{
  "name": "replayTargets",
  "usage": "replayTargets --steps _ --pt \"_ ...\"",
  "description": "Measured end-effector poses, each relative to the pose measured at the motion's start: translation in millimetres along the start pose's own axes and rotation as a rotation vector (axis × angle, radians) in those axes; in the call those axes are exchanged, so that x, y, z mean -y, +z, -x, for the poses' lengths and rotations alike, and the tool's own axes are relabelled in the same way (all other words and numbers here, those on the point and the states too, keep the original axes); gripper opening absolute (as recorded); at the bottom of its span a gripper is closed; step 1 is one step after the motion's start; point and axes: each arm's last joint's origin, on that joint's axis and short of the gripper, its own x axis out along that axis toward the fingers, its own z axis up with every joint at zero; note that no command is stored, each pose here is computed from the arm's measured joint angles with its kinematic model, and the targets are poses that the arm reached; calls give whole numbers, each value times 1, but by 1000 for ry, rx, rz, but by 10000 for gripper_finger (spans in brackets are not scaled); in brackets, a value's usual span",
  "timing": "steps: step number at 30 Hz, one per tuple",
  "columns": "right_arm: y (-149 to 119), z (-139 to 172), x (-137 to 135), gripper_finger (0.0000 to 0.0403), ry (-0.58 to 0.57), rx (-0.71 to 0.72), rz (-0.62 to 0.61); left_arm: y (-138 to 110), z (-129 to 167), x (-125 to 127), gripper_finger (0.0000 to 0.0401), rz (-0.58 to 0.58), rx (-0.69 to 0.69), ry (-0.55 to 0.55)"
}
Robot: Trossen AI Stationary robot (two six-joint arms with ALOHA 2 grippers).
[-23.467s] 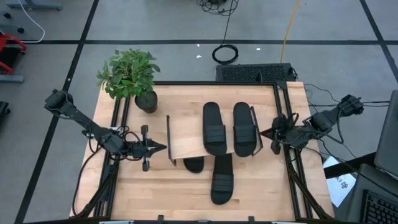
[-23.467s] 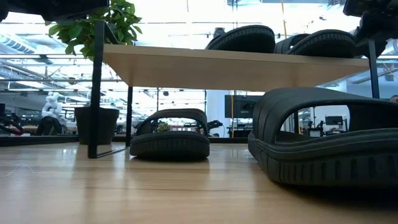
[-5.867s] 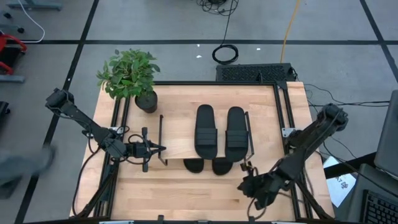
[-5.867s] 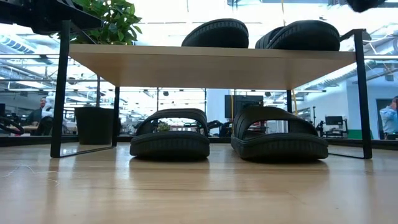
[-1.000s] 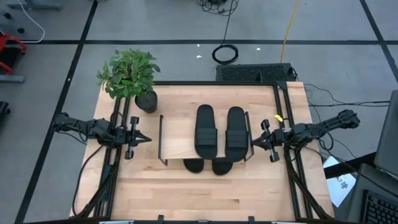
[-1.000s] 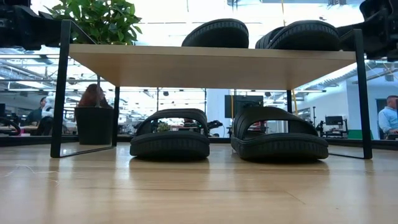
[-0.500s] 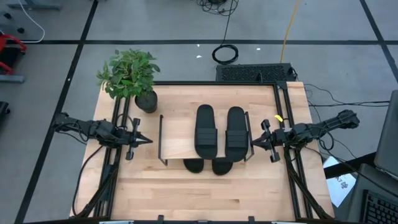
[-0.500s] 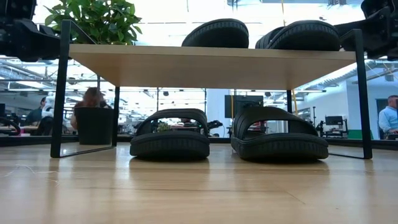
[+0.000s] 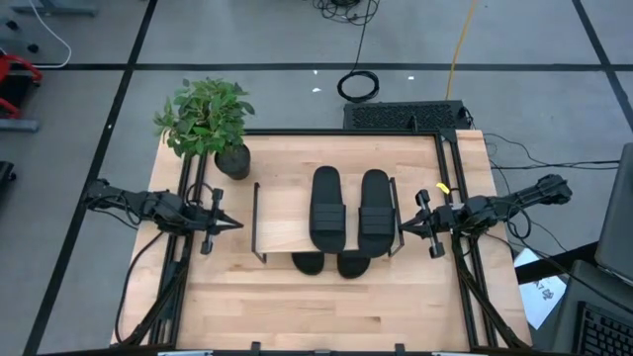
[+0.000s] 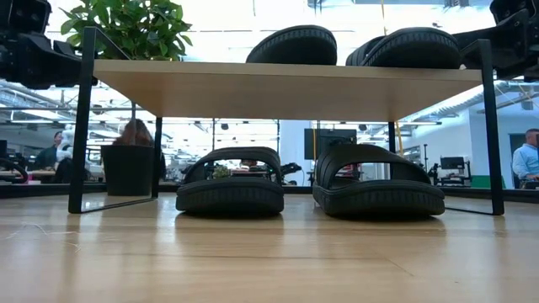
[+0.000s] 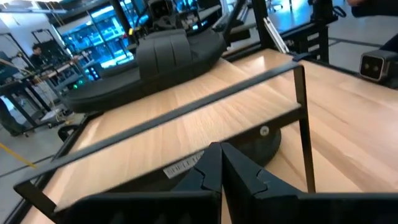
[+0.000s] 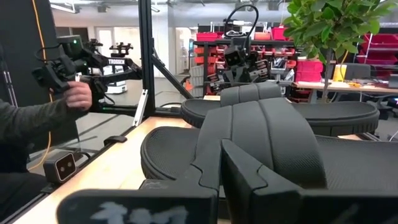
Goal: Pick and place slides into the shelf
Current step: Return to Home Position
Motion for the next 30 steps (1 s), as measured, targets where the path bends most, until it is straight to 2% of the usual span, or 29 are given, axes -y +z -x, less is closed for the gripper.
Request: replayTargets --steps 6,13,19,27,30 --pt "0 0 0 4 0 0 -7 -5 0 2 24 -2 -46 -27" --pt "0 0 0 4 4 0 -55 5 0 -1 30 31 60 -20" --pt "0 0 0 4 -2 0 1 11 1 -7 4 -13 96 133" --pt "0 0 0 4 -3 0 -7 8 1 -15 2 46 54 229" --pt "0 0 0 4 -1 -1 -8 3 0 -14 7 101 24 210"
